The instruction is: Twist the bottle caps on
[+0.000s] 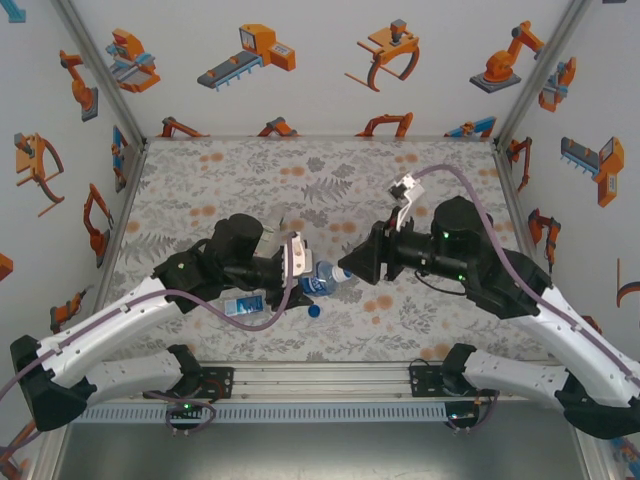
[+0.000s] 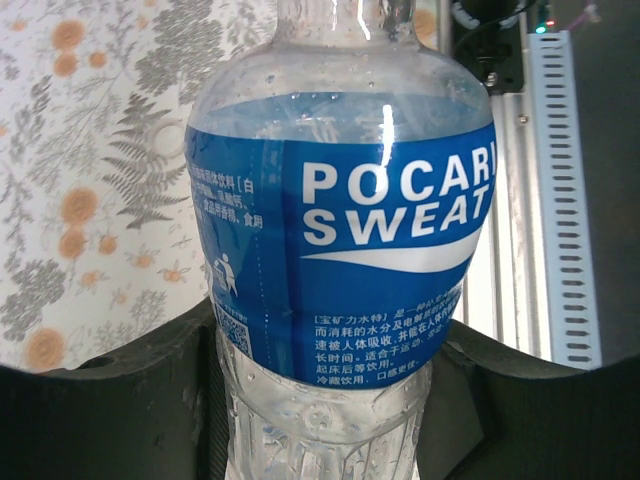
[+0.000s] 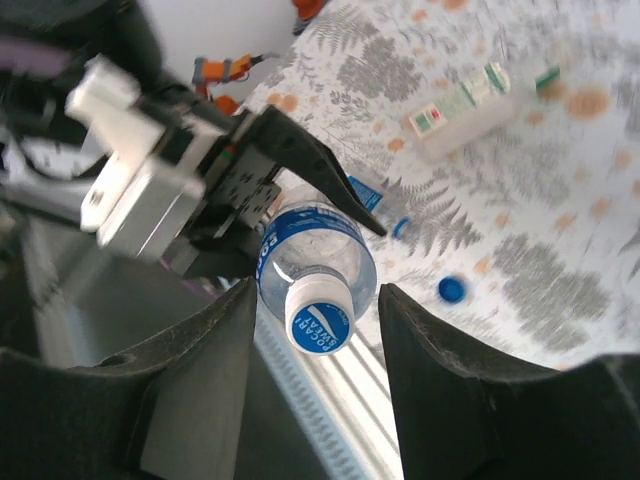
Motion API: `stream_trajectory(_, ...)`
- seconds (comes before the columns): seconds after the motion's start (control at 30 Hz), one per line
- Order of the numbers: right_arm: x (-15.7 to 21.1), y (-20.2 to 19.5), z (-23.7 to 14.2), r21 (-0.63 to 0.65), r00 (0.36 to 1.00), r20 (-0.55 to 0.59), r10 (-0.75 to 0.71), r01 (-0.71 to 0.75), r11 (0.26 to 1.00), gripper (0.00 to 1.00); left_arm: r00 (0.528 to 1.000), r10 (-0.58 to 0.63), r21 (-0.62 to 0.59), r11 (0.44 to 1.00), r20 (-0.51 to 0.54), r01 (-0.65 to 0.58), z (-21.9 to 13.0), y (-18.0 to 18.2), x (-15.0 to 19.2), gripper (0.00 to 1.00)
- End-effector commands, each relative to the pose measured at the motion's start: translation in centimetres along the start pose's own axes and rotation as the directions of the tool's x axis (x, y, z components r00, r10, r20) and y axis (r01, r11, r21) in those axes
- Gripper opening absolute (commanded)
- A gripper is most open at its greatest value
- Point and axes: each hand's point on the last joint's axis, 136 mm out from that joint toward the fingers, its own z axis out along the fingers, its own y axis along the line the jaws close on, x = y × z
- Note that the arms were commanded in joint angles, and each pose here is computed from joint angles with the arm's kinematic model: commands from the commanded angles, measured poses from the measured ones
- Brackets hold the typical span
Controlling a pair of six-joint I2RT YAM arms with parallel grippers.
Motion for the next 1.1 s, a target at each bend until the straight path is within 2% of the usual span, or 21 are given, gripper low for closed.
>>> stream_trajectory(0.0, -0.8, 4.1, -1.6, -0.181, 0.892, 0.086, -0.443, 0.452, 0.874, 0.5, 0.998, 0.01, 0.102, 0.995, 0.069, -0.017, -1.0, -2.0, -2.1, 0.02)
stream_trajectory(0.17, 2.0, 5.6, -2.1, -0.306, 0.719, 0.123, -0.684, 0.684, 0.663, 0.56, 0.999, -0.011, 0.149, 0.989, 0.037, 0.005, -0.8, -2.6, -1.8, 0.02)
stream_trajectory(0.23, 3.0, 6.1, -2.2, -0.358, 0.678, 0.135, -0.723, 0.714, 0.602, 0.57, 0.999, -0.013, 0.163, 0.987, 0.035, 0.007, -0.8, -2.9, -1.8, 0.02)
stream_trajectory(0.3, 3.8, 6.4, -2.1, -0.403, 0.666, 0.136, -0.733, 0.713, 0.573, 0.58, 0.999, -0.013, 0.171, 0.985, 0.036, 0.007, -0.9, -3.1, -1.8, 0.02)
stream_trajectory(0.47, 4.4, 6.3, -1.6, -0.426, 0.668, 0.128, -0.733, 0.704, 0.568, 0.56, 0.999, -0.014, 0.172, 0.985, 0.04, 0.007, -1.1, -3.3, -1.7, 0.02)
stream_trajectory(0.9, 4.8, 6.2, -0.7, -0.44, 0.692, 0.133, -0.709, 0.683, 0.584, 0.44, 0.999, -0.019, 0.171, 0.985, 0.041, 0.011, -1.2, -3.4, -1.7, 0.02)
stream_trajectory(0.97, 4.8, 6.1, -0.6, -0.437, 0.693, 0.129, -0.71, 0.682, 0.586, 0.39, 0.999, -0.02, 0.172, 0.985, 0.039, 0.013, -1.2, -3.4, -1.6, 0.02)
stream_trajectory(1.07, 4.7, 5.9, -0.5, -0.427, 0.704, 0.121, -0.7, 0.674, 0.603, 0.26, 0.999, -0.021, 0.173, 0.985, 0.035, 0.015, -1.1, -3.4, -1.4, 0.02)
